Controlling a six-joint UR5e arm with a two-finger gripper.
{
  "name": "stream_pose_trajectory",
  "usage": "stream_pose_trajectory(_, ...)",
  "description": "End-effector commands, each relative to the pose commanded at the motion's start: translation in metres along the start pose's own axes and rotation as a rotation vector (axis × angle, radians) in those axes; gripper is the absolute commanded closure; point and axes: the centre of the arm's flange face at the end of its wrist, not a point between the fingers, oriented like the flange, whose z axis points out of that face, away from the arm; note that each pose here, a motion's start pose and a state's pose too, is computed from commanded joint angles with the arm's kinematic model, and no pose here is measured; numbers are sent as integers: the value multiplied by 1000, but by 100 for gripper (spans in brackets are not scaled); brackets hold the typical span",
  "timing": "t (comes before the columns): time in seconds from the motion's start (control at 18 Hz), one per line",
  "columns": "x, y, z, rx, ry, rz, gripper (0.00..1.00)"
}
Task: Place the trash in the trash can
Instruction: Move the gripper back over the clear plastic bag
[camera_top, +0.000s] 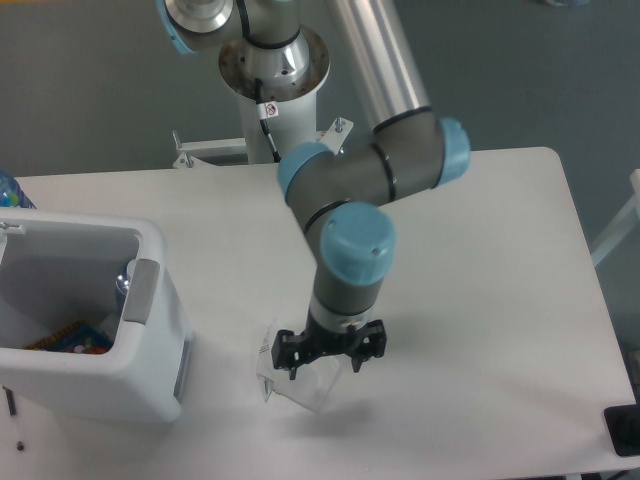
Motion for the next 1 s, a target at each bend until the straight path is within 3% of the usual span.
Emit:
stream_pose_trajectory(0.61,26,4,49,-74,-61,-36,12)
stream_pose_trajectory(1.0,31,0,49,-50,-77,-73,80)
